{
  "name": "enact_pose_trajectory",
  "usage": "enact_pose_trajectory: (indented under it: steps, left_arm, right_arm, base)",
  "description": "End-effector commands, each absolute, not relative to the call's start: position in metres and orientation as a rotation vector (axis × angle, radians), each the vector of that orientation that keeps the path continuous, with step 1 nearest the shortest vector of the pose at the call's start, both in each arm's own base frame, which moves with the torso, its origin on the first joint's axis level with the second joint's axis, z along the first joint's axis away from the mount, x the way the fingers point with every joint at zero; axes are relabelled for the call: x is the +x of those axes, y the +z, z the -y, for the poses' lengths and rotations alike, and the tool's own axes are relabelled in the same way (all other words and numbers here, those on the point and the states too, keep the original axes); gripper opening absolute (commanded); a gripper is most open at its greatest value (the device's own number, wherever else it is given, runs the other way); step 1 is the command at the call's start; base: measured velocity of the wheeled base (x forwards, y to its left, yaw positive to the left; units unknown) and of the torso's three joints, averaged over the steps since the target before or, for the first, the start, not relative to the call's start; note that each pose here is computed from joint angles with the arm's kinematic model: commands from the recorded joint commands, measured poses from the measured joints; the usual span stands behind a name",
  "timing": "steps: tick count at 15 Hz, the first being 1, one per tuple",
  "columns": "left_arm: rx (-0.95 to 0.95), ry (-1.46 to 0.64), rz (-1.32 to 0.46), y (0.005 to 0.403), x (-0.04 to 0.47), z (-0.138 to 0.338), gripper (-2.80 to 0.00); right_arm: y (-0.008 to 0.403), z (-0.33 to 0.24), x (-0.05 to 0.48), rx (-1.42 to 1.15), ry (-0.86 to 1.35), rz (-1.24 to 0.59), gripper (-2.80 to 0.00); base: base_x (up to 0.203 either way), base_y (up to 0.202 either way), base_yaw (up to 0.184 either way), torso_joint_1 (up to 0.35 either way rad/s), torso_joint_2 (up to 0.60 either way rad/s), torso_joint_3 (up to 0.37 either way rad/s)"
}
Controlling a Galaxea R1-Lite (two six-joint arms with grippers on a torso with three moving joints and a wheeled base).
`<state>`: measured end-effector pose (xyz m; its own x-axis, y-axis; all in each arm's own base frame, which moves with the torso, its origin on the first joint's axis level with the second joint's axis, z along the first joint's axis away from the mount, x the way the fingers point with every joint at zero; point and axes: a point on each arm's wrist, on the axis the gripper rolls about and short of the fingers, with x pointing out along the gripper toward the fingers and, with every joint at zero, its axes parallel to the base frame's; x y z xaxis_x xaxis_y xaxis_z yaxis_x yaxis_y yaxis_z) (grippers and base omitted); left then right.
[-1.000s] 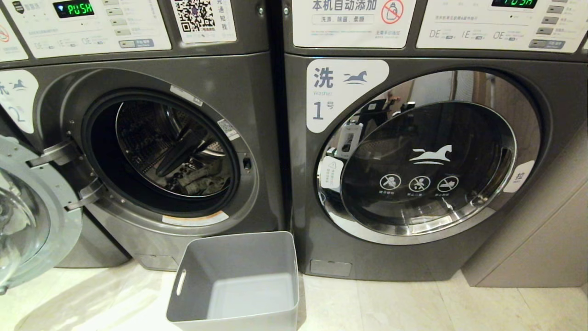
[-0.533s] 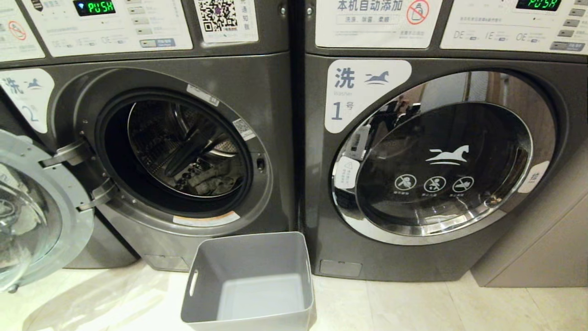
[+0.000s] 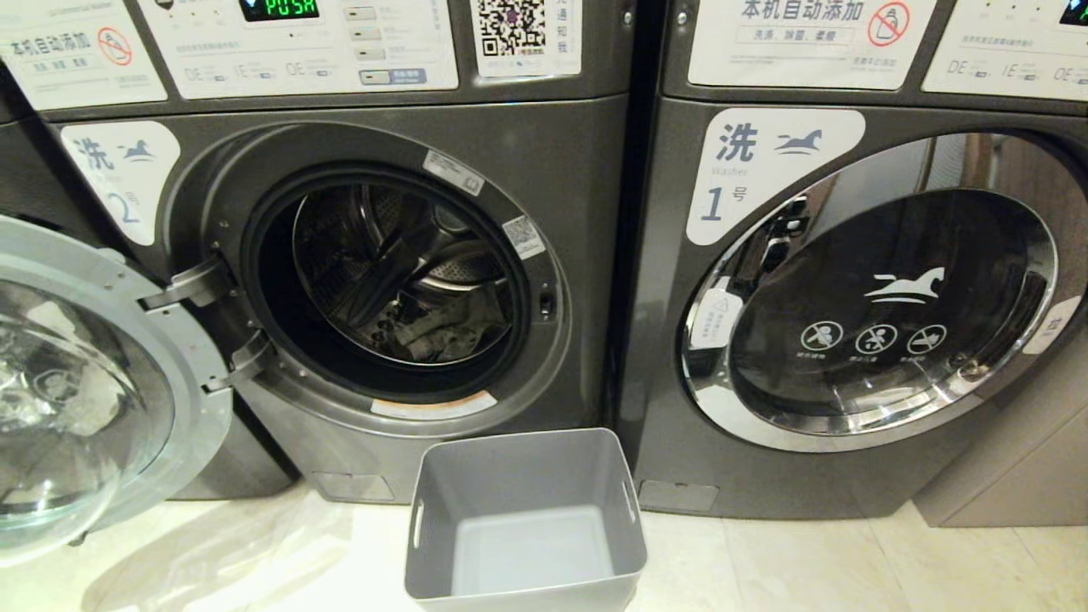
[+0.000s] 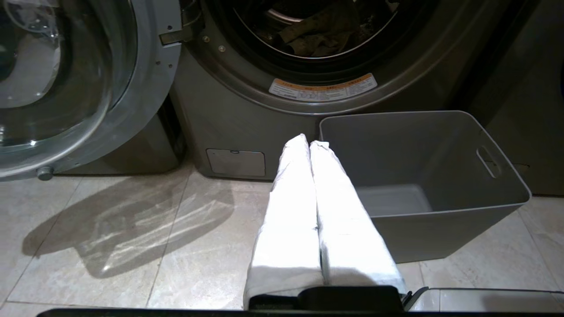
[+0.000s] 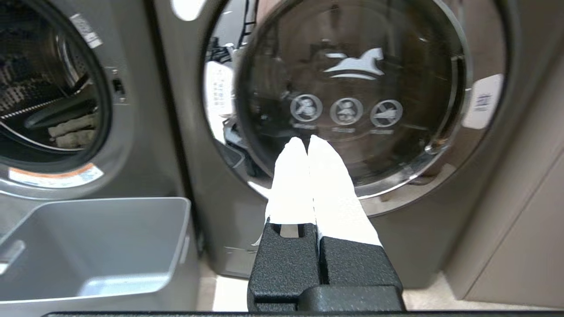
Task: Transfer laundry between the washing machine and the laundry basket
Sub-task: Pick a cloth and place it into the basket
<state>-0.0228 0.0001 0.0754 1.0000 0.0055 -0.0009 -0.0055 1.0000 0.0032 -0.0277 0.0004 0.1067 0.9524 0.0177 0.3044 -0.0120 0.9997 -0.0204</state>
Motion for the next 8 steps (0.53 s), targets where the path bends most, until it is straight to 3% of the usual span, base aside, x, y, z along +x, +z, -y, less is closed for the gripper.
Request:
enact_pose_trajectory:
  steps: [1,8]
  left_arm:
    - [0.003,0.006,0.000,0.0753,-0.0229,-0.0001,-2.80]
    - [0.005,0.006,0.001,0.0754,-0.0229,-0.0001,-2.80]
  right_arm:
    - [0.0959,-0.0004,-0.0235,-0.019,0.016,0.270,-2.80]
    - [0.0959,-0.0004,-0.0235,-0.018,0.015,0.270,-2.80]
  base:
    - [0.000,0.198,-0.002,0.002,-0.01,0.002]
    - [0.000,0.196,-0.002,0.003,0.00,0.002]
